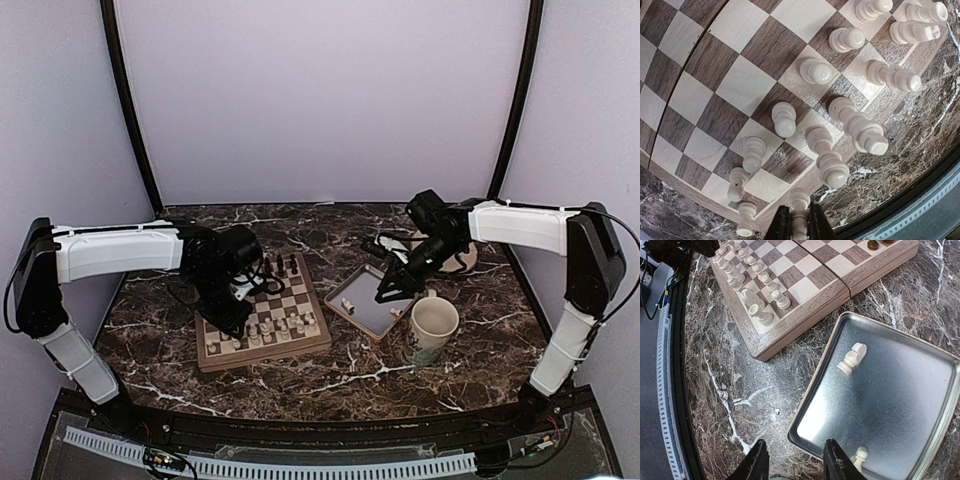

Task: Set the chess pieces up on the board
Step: Place the bishop on c1, then pick up the knight from the storage box, then pass from the right arm to the left

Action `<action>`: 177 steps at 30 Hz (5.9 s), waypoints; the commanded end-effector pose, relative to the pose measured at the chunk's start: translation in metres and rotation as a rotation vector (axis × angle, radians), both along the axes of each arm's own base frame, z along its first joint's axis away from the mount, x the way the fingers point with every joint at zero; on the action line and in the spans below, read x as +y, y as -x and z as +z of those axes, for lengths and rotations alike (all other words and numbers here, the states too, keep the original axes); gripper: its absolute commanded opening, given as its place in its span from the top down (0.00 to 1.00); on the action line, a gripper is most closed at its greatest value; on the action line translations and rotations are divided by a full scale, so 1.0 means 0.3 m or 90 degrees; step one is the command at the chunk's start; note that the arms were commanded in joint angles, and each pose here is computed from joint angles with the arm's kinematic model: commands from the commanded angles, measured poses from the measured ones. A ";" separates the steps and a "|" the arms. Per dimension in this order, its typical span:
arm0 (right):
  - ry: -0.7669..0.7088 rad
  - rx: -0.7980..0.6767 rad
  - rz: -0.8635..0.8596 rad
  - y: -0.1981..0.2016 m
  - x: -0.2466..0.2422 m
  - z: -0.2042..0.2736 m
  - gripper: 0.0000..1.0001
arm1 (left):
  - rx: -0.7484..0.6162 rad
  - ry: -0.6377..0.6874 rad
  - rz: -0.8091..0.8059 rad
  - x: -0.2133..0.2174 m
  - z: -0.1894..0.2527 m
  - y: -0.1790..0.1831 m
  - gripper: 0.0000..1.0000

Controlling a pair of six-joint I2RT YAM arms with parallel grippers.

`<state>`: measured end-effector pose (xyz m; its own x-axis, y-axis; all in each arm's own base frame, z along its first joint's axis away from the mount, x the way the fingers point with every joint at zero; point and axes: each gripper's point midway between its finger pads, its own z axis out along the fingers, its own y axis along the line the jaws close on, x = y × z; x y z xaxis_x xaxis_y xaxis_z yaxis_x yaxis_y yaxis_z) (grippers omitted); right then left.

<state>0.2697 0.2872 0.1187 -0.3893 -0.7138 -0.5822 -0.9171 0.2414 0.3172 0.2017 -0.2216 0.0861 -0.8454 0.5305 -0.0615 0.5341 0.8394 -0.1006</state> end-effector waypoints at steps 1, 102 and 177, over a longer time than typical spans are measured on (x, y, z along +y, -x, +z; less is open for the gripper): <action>-0.003 0.006 0.008 0.002 0.002 -0.013 0.62 | -0.007 -0.001 0.012 0.002 -0.028 -0.002 0.93; 0.298 -0.100 -0.080 -0.163 0.169 -0.350 0.73 | -0.229 0.108 0.109 -0.050 0.218 -0.189 0.62; -0.056 0.085 -0.005 -0.047 0.105 0.064 0.78 | -0.023 0.719 0.063 -0.795 0.298 -0.327 0.90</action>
<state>0.2786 0.3181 0.1365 -0.4987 -0.6480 -0.5757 -0.8428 0.2072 0.4968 0.3014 -0.4577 0.1503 -0.9084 0.0621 -0.4134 0.4085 0.3418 -0.8463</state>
